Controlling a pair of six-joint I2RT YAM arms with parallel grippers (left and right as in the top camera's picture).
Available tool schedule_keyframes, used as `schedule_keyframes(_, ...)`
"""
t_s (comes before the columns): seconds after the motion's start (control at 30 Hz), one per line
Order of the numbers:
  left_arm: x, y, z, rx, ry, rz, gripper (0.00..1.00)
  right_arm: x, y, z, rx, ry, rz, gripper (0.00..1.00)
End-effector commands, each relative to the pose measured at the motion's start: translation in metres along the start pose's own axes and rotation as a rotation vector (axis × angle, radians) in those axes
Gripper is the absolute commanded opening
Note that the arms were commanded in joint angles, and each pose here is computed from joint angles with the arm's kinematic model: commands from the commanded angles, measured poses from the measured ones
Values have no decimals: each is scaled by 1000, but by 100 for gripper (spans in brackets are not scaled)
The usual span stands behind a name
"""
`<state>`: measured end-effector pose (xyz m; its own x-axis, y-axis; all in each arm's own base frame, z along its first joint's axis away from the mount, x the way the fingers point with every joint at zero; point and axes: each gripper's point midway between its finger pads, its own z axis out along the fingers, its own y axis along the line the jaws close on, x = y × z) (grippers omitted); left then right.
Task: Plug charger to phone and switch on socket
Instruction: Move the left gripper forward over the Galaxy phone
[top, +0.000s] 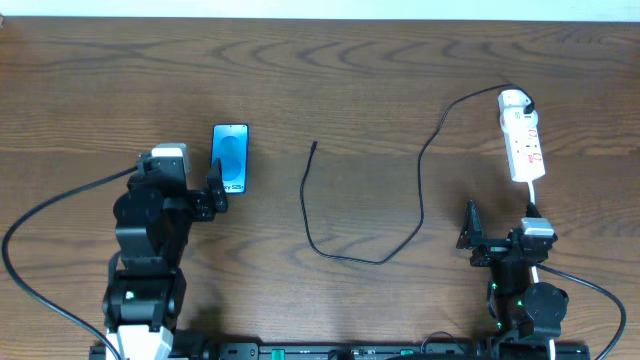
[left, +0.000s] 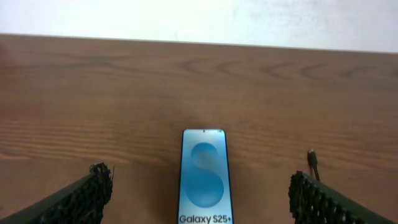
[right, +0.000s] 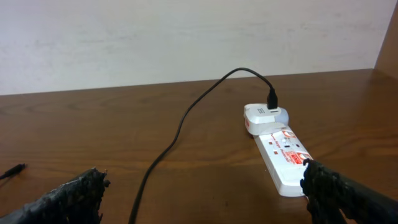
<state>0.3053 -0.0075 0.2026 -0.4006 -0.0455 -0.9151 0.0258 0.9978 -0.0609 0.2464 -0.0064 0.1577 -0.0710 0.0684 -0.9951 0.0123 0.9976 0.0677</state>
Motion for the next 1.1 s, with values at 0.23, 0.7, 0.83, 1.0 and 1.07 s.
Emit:
schedule_keyframes(0.23,-37,-14,21,80,95,-5,93,0,0,0,2,0,-2,99)
schedule_keyframes(0.7,-64,-13,61,76,260,-26,93,0,0,0,2,0,-2,99)
schedule_keyframes(0.83,-70,-13,75,78,296,-30,92,0,0,0,2,0,-1,99)
schedule_keyframes(1.0,-69,-16,91,96,366,-41,92,0,0,0,2,0,-1,99)
schedule_keyframes(1.07,-67,-16,96,98,404,-46,92,0,0,0,2,0,-1,99)
